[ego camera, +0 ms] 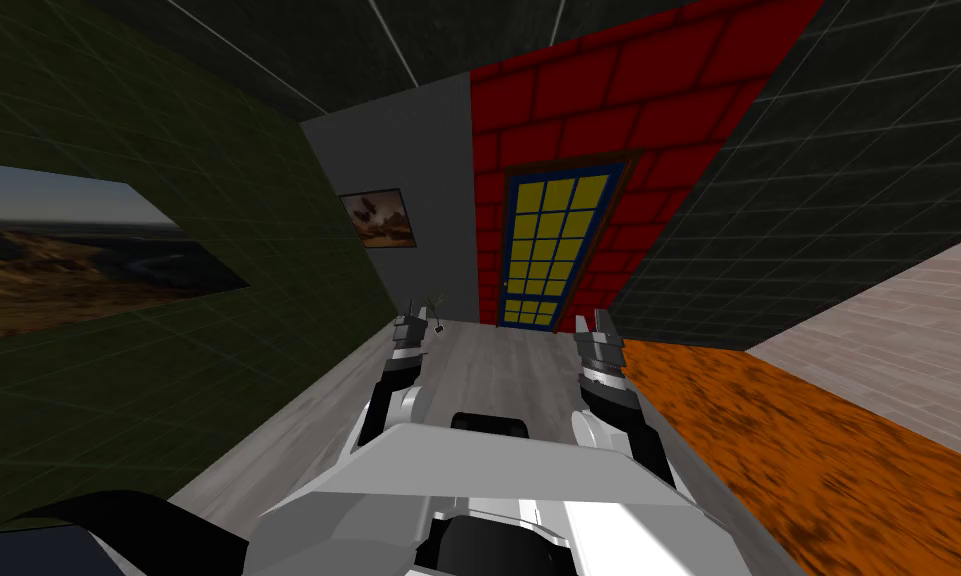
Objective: Pull the door open
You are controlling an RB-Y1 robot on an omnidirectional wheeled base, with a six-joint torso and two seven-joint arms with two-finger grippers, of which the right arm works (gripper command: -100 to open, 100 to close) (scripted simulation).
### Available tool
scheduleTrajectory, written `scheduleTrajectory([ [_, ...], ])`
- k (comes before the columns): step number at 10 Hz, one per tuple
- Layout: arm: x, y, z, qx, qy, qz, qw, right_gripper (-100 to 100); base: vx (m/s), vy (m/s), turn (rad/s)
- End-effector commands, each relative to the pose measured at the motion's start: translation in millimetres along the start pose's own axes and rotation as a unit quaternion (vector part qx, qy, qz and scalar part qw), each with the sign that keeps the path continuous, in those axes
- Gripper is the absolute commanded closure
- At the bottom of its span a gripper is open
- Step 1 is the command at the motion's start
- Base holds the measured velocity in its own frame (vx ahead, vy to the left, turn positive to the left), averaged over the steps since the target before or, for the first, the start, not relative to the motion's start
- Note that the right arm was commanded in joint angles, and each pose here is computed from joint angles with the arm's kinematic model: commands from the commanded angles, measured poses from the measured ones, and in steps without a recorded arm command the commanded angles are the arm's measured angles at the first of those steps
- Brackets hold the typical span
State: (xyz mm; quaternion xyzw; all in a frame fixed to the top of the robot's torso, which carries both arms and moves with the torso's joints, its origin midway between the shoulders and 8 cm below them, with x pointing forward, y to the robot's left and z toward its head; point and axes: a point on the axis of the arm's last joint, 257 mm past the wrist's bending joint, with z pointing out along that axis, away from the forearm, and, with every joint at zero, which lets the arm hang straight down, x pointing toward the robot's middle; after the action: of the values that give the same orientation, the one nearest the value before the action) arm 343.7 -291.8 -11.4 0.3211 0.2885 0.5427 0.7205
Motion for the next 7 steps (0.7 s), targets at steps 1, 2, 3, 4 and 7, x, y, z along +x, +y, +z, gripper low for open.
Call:
scheduleTrajectory([
  [1,0.6,-10.2,-2.0,0.007,0.001,0.021,0.9998,-100,0.056,0.068,0.053],
  [2,0.8,-15.9,-3.3,0.011,0.002,0.033,0.9994,-100,0.118,-0.011,0.112],
  [3,1.0,-21.7,-4.5,0.015,0.002,0.044,0.9989,-100,0.124,-0.031,0.087],
  [4,1.1,-28.8,-6.1,0.02,0.001,0.059,0.9981,-100,0.112,-0.04,0.073],
  [7,0.7,-49.8,-11.0,0.034,-0.002,0.102,0.9942,-100,0.128,-0.019,0.081],
])
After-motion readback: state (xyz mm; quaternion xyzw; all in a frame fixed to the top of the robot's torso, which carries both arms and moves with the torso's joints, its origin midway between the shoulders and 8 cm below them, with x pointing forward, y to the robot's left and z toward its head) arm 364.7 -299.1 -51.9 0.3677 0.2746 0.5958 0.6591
